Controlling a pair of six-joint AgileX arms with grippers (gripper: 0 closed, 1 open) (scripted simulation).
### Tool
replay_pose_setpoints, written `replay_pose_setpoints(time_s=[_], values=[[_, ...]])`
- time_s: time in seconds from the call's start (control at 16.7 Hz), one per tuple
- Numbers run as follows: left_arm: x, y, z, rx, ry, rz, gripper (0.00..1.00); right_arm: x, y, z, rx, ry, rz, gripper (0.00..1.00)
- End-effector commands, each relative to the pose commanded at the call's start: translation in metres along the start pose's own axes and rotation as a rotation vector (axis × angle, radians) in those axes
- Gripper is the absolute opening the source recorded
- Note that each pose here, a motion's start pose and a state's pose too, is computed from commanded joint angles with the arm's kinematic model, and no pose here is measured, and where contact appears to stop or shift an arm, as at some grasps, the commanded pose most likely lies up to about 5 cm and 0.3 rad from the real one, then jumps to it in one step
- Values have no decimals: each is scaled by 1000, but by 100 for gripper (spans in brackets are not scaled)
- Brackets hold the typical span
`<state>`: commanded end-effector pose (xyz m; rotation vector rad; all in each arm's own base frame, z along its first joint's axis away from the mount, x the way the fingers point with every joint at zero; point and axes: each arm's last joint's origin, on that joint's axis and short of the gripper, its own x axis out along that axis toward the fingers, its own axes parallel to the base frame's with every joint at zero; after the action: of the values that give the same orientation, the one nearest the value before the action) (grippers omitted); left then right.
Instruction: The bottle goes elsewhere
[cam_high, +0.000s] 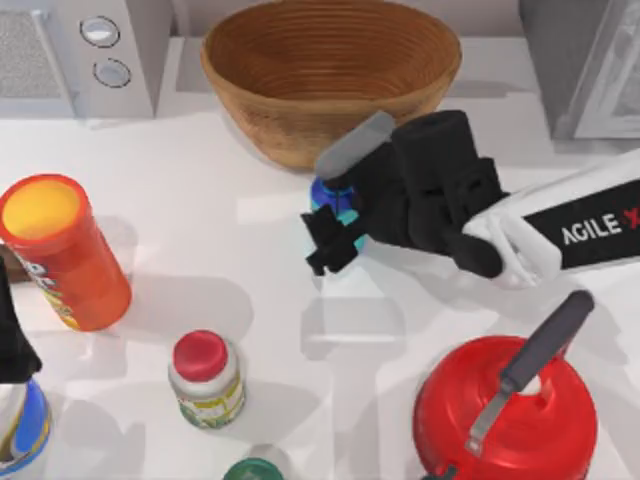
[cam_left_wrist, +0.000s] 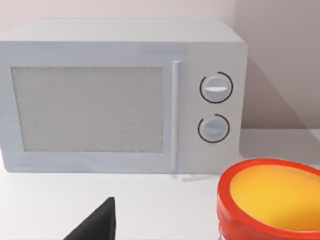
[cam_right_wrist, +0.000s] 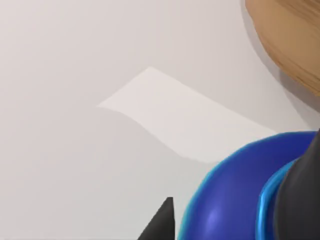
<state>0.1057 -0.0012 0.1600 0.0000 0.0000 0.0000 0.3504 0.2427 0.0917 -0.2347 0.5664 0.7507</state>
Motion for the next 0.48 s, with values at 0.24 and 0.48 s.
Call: replay_pose_setpoints(time_s=[0.24,0.48], values=[[0,0,0,0,0,0,100,0,0,0,0,0,0,0],[0,0,0,0,0,0,100,0,0,0,0,0,0,0]])
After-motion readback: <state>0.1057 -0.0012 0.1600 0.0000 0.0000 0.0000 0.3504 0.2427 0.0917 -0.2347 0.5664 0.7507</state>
